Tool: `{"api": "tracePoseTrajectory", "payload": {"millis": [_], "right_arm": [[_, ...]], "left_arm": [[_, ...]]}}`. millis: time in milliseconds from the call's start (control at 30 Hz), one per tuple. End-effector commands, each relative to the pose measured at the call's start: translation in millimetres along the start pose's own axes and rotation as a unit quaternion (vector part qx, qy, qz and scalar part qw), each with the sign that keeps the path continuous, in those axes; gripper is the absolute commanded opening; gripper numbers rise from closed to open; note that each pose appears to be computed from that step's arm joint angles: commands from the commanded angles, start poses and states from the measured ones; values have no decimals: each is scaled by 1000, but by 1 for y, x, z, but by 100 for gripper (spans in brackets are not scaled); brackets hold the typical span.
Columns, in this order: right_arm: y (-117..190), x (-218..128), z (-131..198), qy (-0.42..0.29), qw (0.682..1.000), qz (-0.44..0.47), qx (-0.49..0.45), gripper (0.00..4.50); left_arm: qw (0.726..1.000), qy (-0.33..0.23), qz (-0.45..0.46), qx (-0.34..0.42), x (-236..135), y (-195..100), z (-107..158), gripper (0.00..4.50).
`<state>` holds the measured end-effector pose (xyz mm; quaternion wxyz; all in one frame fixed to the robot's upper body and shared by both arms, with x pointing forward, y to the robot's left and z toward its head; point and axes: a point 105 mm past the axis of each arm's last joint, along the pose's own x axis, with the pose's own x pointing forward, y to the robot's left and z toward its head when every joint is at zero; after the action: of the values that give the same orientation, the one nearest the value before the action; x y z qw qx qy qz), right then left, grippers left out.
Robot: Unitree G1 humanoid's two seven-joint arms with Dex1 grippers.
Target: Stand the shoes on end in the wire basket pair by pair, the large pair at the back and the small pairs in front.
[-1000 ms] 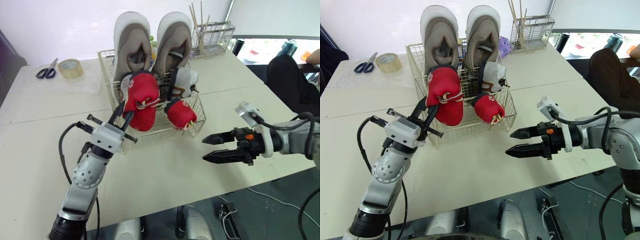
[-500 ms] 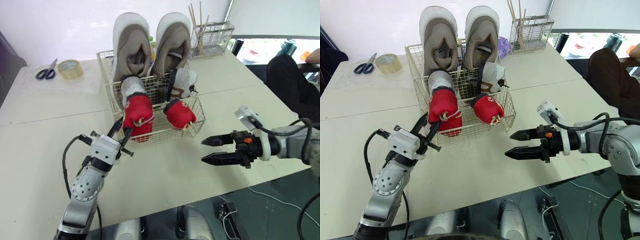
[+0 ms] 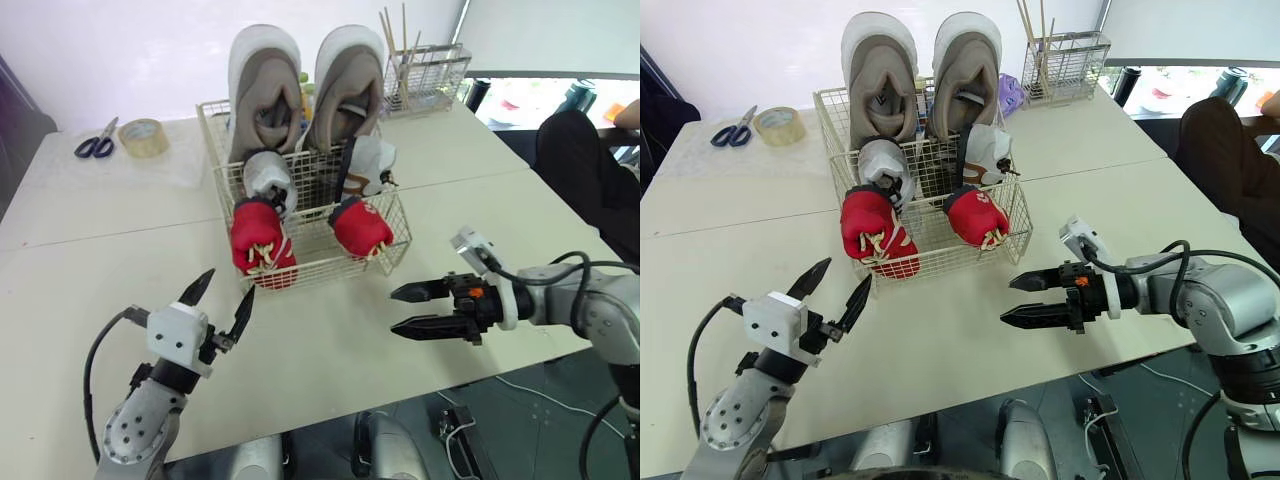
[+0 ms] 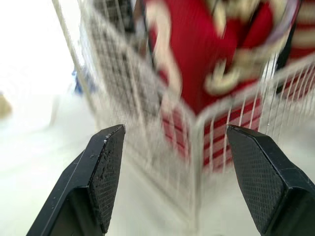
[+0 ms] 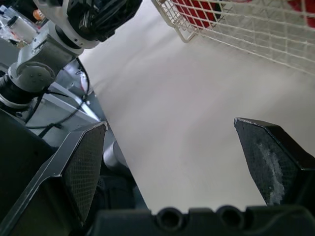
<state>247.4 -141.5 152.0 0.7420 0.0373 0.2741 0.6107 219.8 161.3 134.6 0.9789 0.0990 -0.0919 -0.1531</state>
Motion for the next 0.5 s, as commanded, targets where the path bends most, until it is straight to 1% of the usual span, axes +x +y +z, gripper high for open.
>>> {"api": "tracePoseTrajectory", "payload": {"millis": [33, 100, 167, 233, 300, 333, 367, 400, 433, 500], "right_arm": [[1, 1, 3, -5, 1000, 9, -18, 450], [1, 2, -1, -3, 1000, 12, -17, 450], [-2, 0, -8, -1, 1000, 5, -5, 450], [-12, -10, -16, -7, 1000, -18, 17, 450], [-26, -26, -24, -15, 998, -52, 39, 450], [-32, -33, -27, -17, 997, -67, 44, 450], [-38, -40, -29, -18, 995, -82, 47, 450], [-41, -44, -30, -19, 995, -90, 47, 450], [-47, -49, -30, -21, 993, -103, 47, 450], [-58, -60, -30, -23, 990, -135, 43, 450]], "left_arm": [[1000, -14, -2, 20, -8, 4, 15, 336], [999, 9, 0, 32, -20, 6, 10, 336], [998, 48, 25, 33, -40, 16, 5, 336], [992, 95, 73, 32, -62, 34, -2, 336], [975, 177, 129, -18, -84, 53, -26, 336], [966, 221, 132, -34, -93, 56, -38, 336], [960, 240, 138, -48, -99, 61, -44, 336], [957, 247, 139, -54, -101, 63, -46, 336], [958, 243, 133, -68, -101, 66, -45, 336], [957, 227, 152, -93, -93, 83, -45, 336]]}}
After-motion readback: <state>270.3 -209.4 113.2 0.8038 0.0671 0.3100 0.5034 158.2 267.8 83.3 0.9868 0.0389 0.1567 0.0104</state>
